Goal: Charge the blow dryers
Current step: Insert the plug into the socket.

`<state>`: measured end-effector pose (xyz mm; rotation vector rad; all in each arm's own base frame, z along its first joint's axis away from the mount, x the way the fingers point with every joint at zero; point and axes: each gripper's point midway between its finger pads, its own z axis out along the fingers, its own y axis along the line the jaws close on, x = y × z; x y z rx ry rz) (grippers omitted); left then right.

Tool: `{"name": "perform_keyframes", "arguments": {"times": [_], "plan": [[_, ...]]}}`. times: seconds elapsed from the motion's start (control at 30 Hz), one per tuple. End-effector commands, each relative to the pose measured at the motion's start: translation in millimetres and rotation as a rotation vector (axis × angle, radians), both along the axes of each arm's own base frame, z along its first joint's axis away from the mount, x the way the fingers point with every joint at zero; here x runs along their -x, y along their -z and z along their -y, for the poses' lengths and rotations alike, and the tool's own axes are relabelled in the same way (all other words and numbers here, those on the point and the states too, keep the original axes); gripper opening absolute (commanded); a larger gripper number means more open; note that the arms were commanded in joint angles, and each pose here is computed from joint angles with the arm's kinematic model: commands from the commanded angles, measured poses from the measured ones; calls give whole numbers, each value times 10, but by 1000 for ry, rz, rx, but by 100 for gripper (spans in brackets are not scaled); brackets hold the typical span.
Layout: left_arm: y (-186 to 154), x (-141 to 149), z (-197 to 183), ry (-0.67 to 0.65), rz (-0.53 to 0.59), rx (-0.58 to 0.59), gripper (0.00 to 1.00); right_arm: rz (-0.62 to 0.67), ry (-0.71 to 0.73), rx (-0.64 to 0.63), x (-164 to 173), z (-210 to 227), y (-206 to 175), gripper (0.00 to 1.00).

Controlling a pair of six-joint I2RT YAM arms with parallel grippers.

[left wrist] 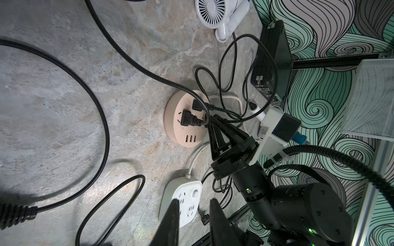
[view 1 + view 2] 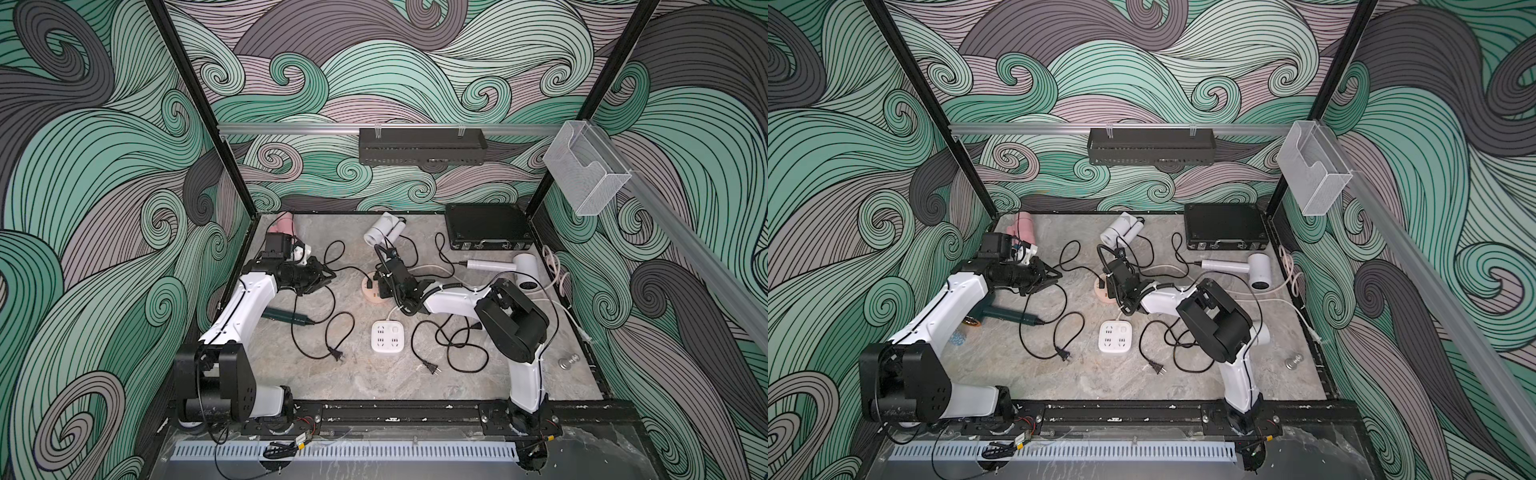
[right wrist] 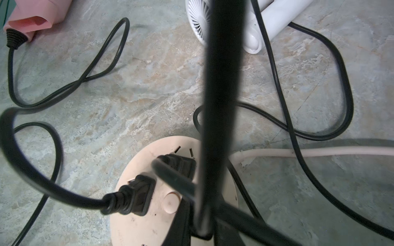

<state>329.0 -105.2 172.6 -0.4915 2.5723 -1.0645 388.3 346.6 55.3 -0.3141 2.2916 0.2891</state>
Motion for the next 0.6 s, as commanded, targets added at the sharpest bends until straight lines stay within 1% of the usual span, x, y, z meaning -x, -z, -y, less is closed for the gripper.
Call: {"name": "perform_keyframes", "arguments": {"times": [0.0, 0.33, 0.57], "plan": [[-105, -6, -25, 10, 50, 5, 25, -233, -40, 243, 493, 337, 833, 0], [-108, -27, -60, 7, 57, 10, 25, -288, -57, 292, 573, 343, 873, 0], [-145, -28, -74, 5, 80, 9, 25, -311, -69, 265, 665, 349, 899, 0]]}}
